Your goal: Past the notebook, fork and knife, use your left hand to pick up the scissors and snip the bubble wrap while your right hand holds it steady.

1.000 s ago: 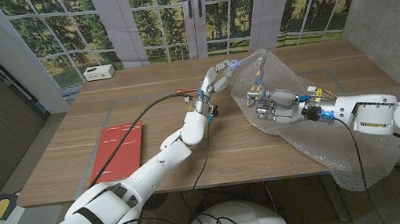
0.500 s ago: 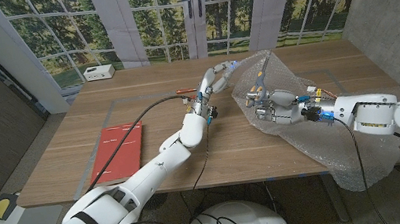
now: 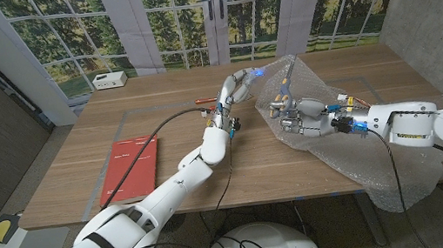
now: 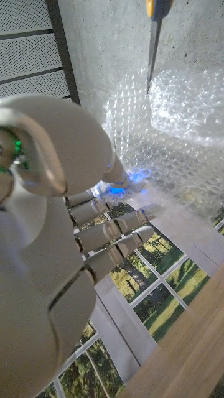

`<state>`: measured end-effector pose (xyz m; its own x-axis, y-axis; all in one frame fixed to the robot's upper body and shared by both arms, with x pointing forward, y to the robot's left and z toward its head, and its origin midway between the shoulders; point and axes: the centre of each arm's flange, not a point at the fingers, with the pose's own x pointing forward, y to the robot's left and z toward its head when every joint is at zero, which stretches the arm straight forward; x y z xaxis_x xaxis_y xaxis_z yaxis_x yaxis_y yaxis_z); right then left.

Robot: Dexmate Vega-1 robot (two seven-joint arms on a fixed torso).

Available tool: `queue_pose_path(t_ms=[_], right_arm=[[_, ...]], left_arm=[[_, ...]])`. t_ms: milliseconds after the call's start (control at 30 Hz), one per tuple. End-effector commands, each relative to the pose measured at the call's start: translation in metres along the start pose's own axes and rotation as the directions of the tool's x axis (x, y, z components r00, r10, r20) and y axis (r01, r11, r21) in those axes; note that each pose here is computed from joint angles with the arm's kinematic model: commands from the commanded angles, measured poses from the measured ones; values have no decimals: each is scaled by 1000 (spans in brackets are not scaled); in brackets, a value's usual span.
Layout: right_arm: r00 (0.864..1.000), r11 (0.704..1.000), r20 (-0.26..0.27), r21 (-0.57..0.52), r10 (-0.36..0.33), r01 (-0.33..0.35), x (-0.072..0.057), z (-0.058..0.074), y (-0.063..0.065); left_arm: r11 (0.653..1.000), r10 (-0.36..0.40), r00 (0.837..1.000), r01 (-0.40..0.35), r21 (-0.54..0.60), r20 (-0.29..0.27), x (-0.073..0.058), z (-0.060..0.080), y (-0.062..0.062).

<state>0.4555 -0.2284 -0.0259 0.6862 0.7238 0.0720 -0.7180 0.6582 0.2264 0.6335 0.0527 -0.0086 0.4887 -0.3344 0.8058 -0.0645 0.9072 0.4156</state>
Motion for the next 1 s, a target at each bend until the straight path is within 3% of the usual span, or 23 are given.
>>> queue_pose_path(t_ms=[33, 467, 1000], right_arm=[[1000, 1000, -3, -4, -3, 3, 2, 2, -1], [999, 999, 10, -20, -36, 36, 1, 3, -2], [999, 999, 11, -19, -34, 35, 3, 3, 0]], left_arm=[[999, 35, 999, -35, 7, -31, 1, -9, -3], [999, 27, 995, -31, -41, -100, -4, -25, -5], [998, 41, 994, -46, -46, -105, -8, -26, 2]])
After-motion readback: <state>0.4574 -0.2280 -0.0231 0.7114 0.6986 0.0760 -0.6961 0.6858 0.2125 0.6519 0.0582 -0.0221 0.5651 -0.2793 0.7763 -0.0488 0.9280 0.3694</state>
